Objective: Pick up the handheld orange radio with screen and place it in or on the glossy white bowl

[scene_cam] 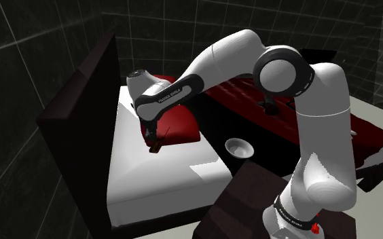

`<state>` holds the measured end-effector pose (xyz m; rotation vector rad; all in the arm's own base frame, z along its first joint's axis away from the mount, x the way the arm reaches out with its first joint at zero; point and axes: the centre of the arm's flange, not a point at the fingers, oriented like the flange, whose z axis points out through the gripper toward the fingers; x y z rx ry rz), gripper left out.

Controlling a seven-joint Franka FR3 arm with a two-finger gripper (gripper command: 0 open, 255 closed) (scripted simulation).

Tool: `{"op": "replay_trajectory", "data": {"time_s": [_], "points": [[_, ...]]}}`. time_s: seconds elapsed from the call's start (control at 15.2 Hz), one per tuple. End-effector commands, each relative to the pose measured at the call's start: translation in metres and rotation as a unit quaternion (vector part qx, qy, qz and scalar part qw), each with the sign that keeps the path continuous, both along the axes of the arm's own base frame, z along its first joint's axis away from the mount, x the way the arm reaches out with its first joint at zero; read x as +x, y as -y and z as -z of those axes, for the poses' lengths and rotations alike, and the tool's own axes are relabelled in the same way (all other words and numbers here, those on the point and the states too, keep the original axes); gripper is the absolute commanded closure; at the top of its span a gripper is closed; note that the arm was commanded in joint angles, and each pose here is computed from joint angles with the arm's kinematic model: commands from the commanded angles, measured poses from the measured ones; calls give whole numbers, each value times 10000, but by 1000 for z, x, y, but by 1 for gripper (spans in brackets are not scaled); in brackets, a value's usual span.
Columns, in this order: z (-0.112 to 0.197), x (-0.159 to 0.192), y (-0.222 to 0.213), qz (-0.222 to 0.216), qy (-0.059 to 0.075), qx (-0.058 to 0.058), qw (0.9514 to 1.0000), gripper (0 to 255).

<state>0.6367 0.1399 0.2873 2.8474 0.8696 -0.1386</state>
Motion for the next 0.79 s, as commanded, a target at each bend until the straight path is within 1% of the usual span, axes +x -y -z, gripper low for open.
{"op": "replay_trajectory", "data": {"time_s": [0.0,0.66,0.73], "points": [[-13,-1,1,-1,-1,0,10000,255],[-66,-1,1,-1,-1,0,10000,255],[-67,-1,1,-1,-2,0,10000,255]]}}
